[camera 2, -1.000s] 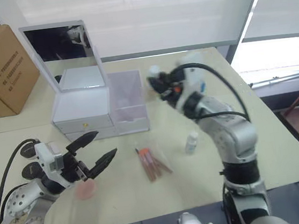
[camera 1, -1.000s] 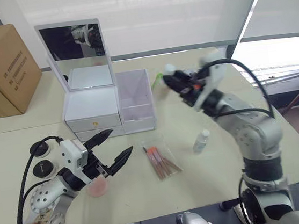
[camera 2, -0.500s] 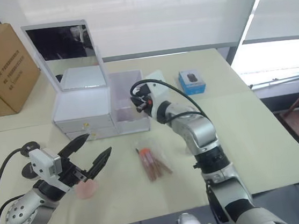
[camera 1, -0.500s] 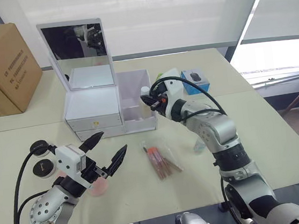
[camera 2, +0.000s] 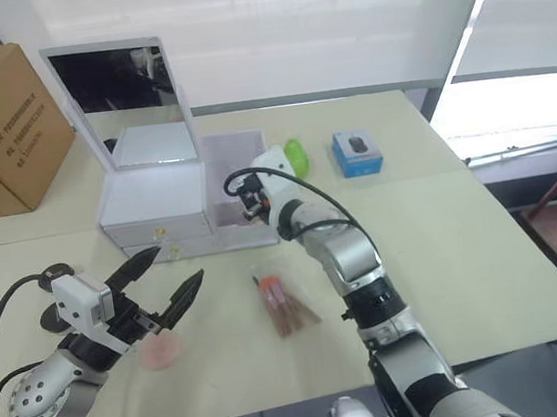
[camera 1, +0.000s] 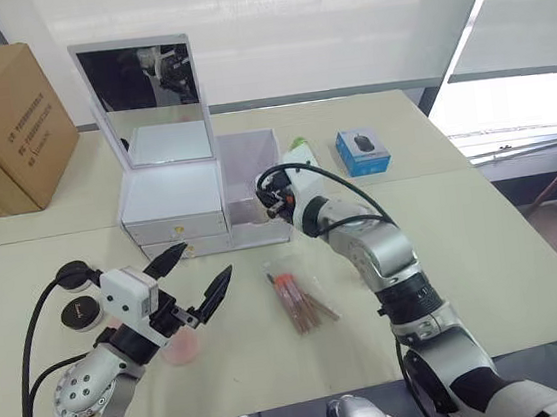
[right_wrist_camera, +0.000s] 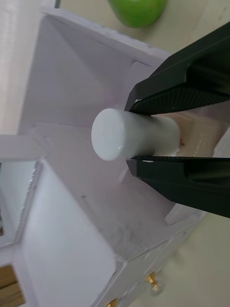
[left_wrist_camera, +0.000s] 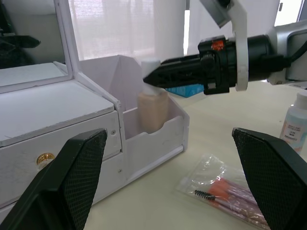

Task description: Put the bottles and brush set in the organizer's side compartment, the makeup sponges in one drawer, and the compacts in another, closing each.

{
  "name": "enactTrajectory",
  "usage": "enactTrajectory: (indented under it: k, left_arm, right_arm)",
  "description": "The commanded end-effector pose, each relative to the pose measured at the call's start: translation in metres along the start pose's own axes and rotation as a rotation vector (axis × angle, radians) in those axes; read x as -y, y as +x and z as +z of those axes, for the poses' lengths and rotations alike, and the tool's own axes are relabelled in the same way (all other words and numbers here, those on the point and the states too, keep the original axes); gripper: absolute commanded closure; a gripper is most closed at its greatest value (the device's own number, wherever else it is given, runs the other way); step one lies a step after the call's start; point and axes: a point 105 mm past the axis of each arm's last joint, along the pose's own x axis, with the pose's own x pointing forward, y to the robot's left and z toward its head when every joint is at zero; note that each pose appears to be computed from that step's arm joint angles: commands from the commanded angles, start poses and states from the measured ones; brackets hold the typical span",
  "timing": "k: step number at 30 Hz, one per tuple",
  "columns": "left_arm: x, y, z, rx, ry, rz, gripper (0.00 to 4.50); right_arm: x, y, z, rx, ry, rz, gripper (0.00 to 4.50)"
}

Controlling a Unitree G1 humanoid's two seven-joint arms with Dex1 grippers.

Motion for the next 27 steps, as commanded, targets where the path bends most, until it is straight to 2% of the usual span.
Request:
enactTrajectory:
  k: [1, 9, 14, 19, 20, 24, 27]
  left_arm:
    - [0.002, 0.003, 0.015, 0.046, 0.033, -0.015, 0.0]
    - [0.002, 0.003, 0.013, 0.033, 0.031, -0.022, 0.0]
    - [0.0, 0.003, 0.012, 0.029, 0.032, -0.025, 0.0]
    - [-0.001, 0.0, 0.004, -0.003, 0.012, -0.05, 0.0]
    - [-0.004, -0.003, 0.002, -0.017, 0.011, -0.056, 0.0]
    - [-0.03, -0.02, -0.007, -0.096, -0.013, -0.065, 0.0]
    - [-0.064, -0.042, -0.011, -0.197, -0.01, -0.04, 0.0]
  right_arm:
    - [-0.002, 0.002, -0.005, -0.016, -0.009, -0.003, 3.57]
    - [-0.002, 0.003, -0.008, -0.01, 0.023, -0.017, 3.57]
    - [-0.004, 0.001, 0.011, 0.063, 0.055, -0.002, 1.89]
    - [-0.002, -0.015, 0.049, 0.206, 0.032, 0.017, 0.19]
    - [0.001, -0.021, 0.058, 0.232, 0.029, 0.018, 0.03]
    - [0.006, -0.054, 0.084, 0.334, 0.0, 0.079, 0.03]
    - [0.025, -0.091, 0.088, 0.359, -0.029, 0.116, 0.03]
